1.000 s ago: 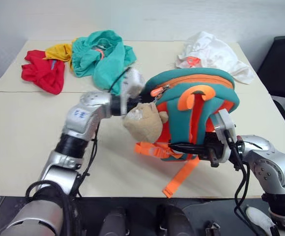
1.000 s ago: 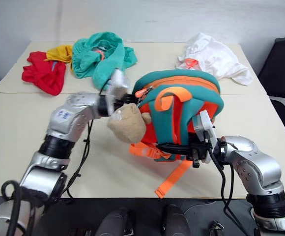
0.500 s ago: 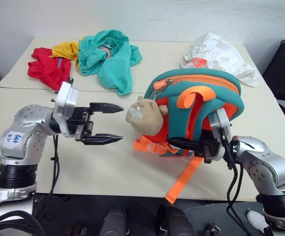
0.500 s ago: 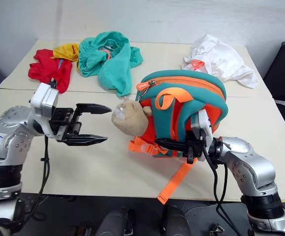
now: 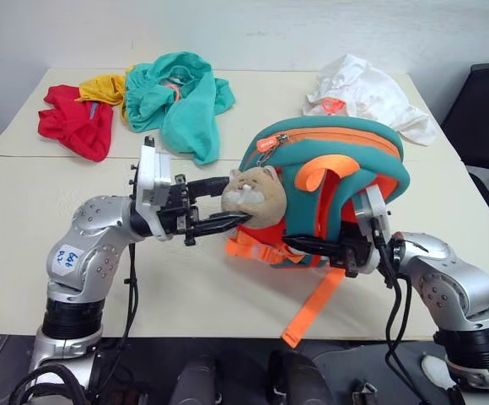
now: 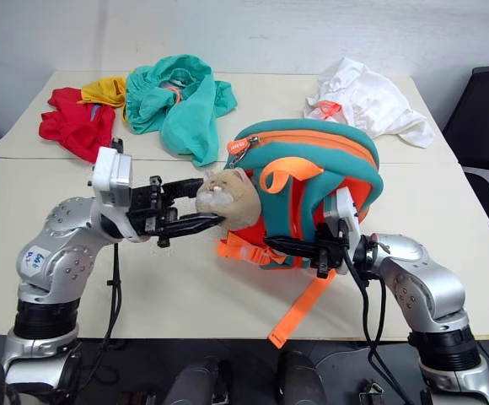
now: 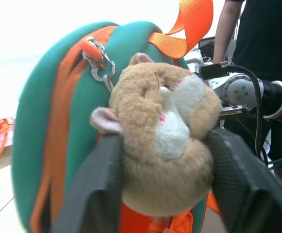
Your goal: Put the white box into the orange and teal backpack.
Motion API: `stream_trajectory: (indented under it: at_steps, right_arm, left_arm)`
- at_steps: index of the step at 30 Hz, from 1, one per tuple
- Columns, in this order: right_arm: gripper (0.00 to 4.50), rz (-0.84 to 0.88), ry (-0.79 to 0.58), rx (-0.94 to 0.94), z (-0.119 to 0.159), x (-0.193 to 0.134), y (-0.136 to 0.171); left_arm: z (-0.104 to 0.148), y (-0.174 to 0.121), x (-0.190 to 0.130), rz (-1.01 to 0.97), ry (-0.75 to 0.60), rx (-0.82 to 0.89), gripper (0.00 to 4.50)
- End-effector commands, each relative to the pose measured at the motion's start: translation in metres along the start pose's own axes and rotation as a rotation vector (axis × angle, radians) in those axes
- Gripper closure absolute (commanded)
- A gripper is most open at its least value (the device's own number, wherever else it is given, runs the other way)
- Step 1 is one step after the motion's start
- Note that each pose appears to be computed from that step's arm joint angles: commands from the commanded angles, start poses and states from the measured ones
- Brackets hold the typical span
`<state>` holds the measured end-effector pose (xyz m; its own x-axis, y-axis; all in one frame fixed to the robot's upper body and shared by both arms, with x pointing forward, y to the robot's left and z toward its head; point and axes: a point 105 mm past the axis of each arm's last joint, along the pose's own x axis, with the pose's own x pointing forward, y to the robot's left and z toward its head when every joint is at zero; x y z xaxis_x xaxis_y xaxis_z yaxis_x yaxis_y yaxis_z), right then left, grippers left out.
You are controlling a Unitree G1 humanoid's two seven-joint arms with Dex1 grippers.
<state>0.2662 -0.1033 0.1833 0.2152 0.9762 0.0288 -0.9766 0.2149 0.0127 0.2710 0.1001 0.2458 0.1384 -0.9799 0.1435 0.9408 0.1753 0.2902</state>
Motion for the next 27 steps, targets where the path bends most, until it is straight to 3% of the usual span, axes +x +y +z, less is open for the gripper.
stream_trajectory:
  at_steps: [1,3,6,11,17,21,24,27]
  right_arm:
    - [4.49,-0.006,-0.016,-0.024,0.001,0.001,0.001]
    - [4.49,-0.023,-0.025,-0.029,0.001,0.001,0.0]
    - [4.49,-0.052,-0.044,-0.033,0.003,-0.002,-0.002]
    - [4.49,-0.091,-0.069,-0.025,0.006,-0.007,-0.003]
    - [4.49,-0.138,-0.1,-0.028,0.002,-0.011,-0.006]
    - [4.49,-0.205,-0.122,-0.024,-0.004,-0.018,-0.013]
    - [3.47,-0.222,-0.075,-0.074,-0.011,-0.029,-0.012]
    - [2.43,-0.224,-0.051,-0.173,0.003,-0.049,-0.003]
  left_arm:
    - [0.007,0.023,-0.021,0.098,0.045,0.082,3.36]
    - [0.005,0.044,-0.042,0.181,0.095,0.076,3.74]
    - [-0.003,0.064,-0.065,0.247,0.177,0.077,3.83]
    - [-0.064,0.074,-0.078,0.275,0.441,0.072,3.83]
    - [-0.12,0.037,-0.054,0.18,0.423,-0.109,3.83]
    - [-0.129,0.026,-0.055,0.203,0.394,-0.168,3.83]
    - [-0.12,0.02,-0.068,0.251,0.361,-0.204,2.92]
    - [-0.1,0.014,-0.102,0.303,0.377,-0.155,1.97]
